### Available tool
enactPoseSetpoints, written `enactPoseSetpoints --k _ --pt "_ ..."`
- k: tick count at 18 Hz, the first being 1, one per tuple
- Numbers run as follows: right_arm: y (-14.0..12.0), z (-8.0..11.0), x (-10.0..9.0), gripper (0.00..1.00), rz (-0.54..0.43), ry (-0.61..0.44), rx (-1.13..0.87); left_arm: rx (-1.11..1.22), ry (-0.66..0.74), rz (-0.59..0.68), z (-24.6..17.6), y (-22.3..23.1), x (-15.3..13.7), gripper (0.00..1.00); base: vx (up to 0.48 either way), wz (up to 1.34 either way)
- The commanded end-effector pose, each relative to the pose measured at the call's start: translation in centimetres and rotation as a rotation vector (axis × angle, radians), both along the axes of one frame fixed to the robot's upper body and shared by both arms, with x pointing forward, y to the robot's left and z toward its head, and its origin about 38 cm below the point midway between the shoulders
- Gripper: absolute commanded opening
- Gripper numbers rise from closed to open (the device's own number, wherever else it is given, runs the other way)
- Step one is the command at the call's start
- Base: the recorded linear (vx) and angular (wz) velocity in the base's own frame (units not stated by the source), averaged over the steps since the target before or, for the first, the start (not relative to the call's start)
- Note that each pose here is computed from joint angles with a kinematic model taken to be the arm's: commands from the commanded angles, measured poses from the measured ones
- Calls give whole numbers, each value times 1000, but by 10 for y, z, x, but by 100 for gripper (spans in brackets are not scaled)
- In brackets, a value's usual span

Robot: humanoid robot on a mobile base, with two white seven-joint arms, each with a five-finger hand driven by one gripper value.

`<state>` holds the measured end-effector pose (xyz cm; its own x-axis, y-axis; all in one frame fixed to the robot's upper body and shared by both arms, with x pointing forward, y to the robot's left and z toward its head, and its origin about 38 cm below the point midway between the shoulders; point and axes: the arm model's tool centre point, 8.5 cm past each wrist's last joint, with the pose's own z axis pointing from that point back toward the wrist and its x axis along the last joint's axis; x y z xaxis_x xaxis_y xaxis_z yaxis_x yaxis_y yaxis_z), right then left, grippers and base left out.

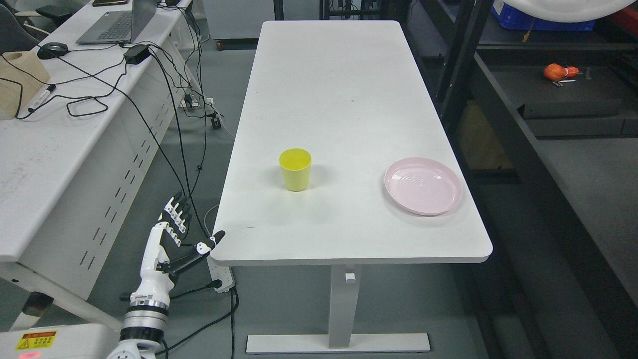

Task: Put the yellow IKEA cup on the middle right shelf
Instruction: 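Raise the left hand from beside the table toward the yellow cup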

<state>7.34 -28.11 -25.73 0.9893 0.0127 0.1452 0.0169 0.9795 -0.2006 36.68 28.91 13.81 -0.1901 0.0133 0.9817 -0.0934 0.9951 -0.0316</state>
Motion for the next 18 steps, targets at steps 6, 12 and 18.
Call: enactPoseSetpoints --k 6,12,18 --pt "-10 0 -9 99 -8 14 -12 22 -8 29 9 21 30 99 0 0" --pt "-10 0 -9 99 -8 14 -12 -3 5 12 12 13 70 99 0 0" --pt "-10 0 -9 99 -8 14 -12 -22 87 -52 -11 -17 112 99 0 0"
